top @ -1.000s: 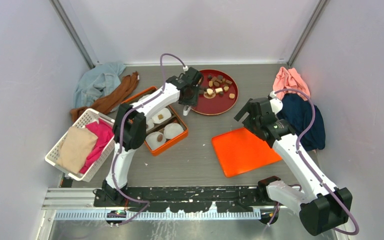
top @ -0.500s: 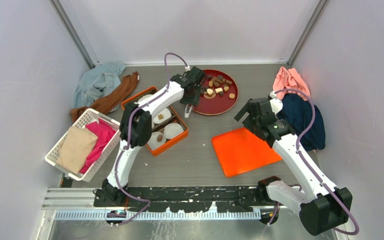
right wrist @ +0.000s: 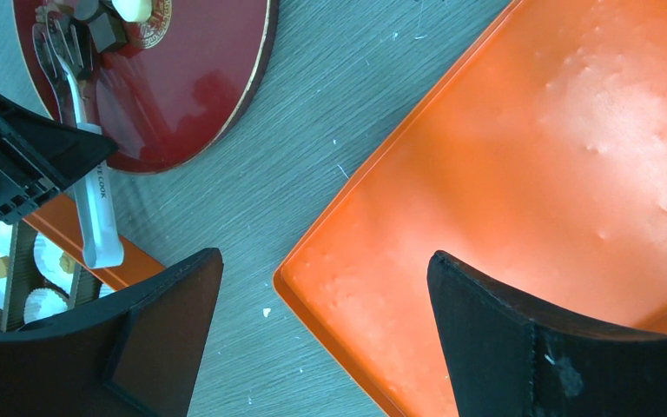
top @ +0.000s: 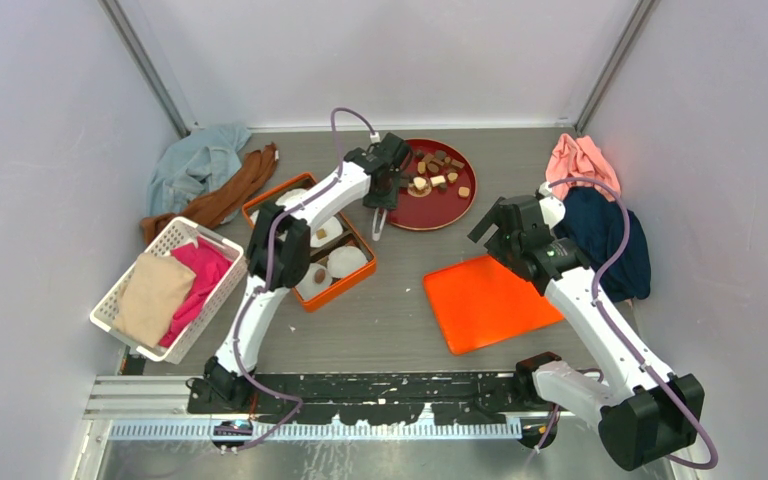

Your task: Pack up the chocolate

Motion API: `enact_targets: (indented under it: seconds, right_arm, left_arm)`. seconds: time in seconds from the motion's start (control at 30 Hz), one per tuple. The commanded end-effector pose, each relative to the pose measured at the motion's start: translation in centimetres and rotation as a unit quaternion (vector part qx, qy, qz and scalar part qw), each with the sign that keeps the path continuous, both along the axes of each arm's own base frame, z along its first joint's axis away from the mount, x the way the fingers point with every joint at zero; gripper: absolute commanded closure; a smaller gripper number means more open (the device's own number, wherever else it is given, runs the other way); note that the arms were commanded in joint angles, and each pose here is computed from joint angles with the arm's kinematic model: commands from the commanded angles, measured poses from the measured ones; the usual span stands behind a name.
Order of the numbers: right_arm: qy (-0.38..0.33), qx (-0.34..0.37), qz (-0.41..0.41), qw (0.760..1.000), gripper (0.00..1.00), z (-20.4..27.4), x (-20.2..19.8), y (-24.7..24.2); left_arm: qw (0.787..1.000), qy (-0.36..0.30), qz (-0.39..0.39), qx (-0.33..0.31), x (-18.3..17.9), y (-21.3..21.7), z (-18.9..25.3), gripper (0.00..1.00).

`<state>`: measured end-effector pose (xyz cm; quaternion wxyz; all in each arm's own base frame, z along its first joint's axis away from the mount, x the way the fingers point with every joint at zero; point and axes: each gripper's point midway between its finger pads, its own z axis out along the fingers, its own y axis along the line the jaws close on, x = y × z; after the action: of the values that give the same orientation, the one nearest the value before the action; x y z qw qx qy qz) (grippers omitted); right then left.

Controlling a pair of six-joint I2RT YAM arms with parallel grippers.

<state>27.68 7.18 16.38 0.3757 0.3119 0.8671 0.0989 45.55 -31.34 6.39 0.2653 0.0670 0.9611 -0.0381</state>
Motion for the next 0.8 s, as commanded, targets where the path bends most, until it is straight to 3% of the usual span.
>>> enact_targets:
  seconds: [0.0, 0.3, 0.77]
  right_arm:
    - [-0.037, 0.011, -0.011, 0.999, 0.07, 2.3, 0.8, -0.1]
    - [-0.036, 0.013, -0.009, 0.999, 0.07, 2.1, 0.8, 0.0]
    - [-0.037, 0.018, -0.003, 0.999, 0.07, 2.0, 1.6, 0.6]
  left_arm:
    - [1.000, -0.019, 0.003, -0.020, 0.8, -0.2, 2.4, 0.68]
    - [0.998, -0.043, -0.015, -0.046, -0.5, 0.2, 6.7, 0.81]
    - [0.993, -0.073, -0.048, -0.081, -5.7, 2.9, 14.0, 0.83]
